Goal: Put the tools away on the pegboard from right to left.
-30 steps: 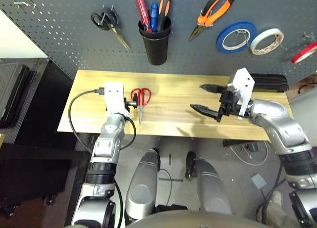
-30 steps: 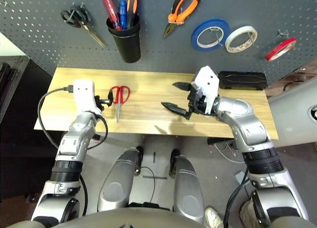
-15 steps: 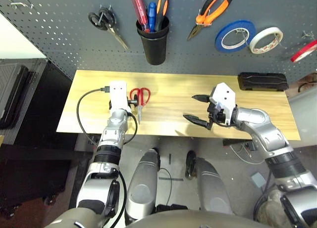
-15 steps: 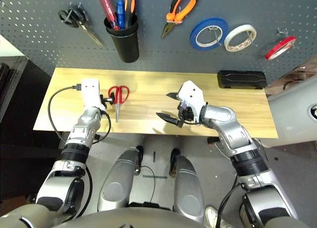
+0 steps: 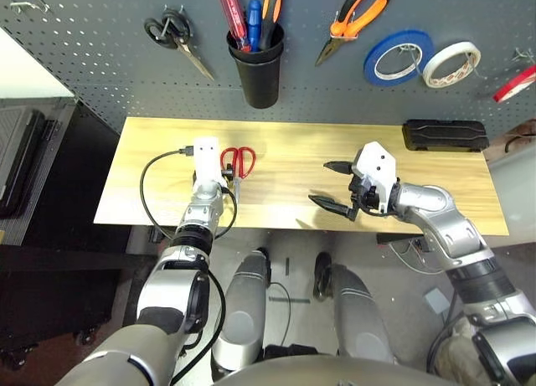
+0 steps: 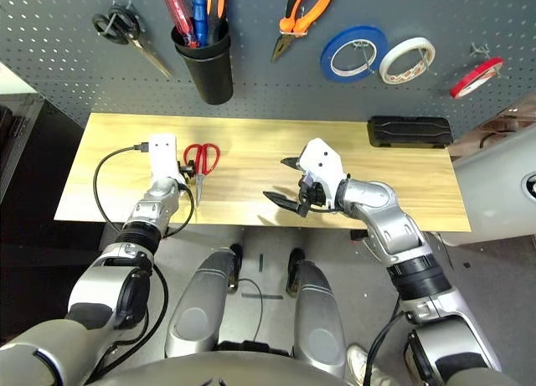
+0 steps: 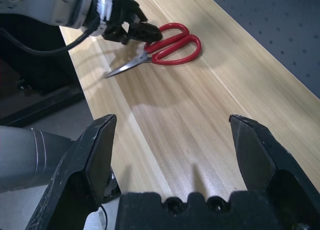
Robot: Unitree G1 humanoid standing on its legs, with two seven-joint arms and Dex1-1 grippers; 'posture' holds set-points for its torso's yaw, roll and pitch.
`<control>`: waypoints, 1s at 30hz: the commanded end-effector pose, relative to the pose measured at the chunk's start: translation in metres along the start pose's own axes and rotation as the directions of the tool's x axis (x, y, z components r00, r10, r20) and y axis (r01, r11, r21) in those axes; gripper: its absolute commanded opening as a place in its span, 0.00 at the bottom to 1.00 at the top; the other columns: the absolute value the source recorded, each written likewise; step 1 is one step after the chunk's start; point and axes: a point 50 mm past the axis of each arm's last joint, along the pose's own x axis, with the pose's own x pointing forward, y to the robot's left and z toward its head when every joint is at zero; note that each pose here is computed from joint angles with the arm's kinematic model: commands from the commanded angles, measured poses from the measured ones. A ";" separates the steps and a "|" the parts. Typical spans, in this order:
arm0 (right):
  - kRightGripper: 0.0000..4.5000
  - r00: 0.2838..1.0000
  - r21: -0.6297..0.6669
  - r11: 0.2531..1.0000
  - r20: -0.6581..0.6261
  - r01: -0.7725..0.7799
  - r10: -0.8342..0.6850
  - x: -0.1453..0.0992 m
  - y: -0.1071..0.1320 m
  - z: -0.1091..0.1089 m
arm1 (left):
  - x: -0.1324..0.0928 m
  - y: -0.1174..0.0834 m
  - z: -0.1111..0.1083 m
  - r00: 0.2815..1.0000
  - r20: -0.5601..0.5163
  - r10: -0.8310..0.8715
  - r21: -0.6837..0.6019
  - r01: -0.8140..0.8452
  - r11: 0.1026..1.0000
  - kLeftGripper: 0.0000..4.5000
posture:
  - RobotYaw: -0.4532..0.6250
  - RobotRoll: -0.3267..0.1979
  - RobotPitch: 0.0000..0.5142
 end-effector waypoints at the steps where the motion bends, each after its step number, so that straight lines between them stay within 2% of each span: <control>1: 1.00 0.999 0.010 1.000 -0.018 -0.029 0.029 -0.001 0.006 -0.004 | -0.002 0.000 -0.023 0.997 -0.076 0.015 0.000 -0.015 1.000 0.25 | 0.60 0.62 0.66; 4: 1.00 0.999 0.008 0.999 -0.018 -0.034 0.034 -0.001 0.005 -0.004 | -0.004 0.000 -0.021 0.999 -0.050 0.018 -0.037 -0.020 0.999 0.00 | 0.61 0.62 0.66; 13: 1.00 0.999 -0.006 0.999 -0.006 -0.042 0.042 0.005 -0.001 -0.001 | -0.017 0.011 -0.004 0.993 0.084 0.083 -0.221 -0.063 0.973 0.00 | 0.64 0.62 0.63; 20: 1.00 0.998 -0.030 0.999 0.038 -0.045 0.046 0.009 -0.009 0.003 | -0.040 0.025 0.018 0.966 0.231 0.115 -0.343 -0.030 0.939 0.00 | 0.68 0.62 0.61; 24: 1.00 0.992 -0.039 0.998 0.118 -0.045 0.049 0.010 -0.016 0.010 | -0.062 0.038 0.030 0.931 0.335 0.143 -0.404 0.005 0.915 0.00 | 0.69 0.62 0.60; 30: 1.00 0.963 -0.025 0.998 0.261 -0.062 0.066 0.004 -0.025 0.023 | -0.085 0.055 0.045 0.884 0.434 0.174 -0.443 0.041 0.895 0.00 | 0.71 0.62 0.58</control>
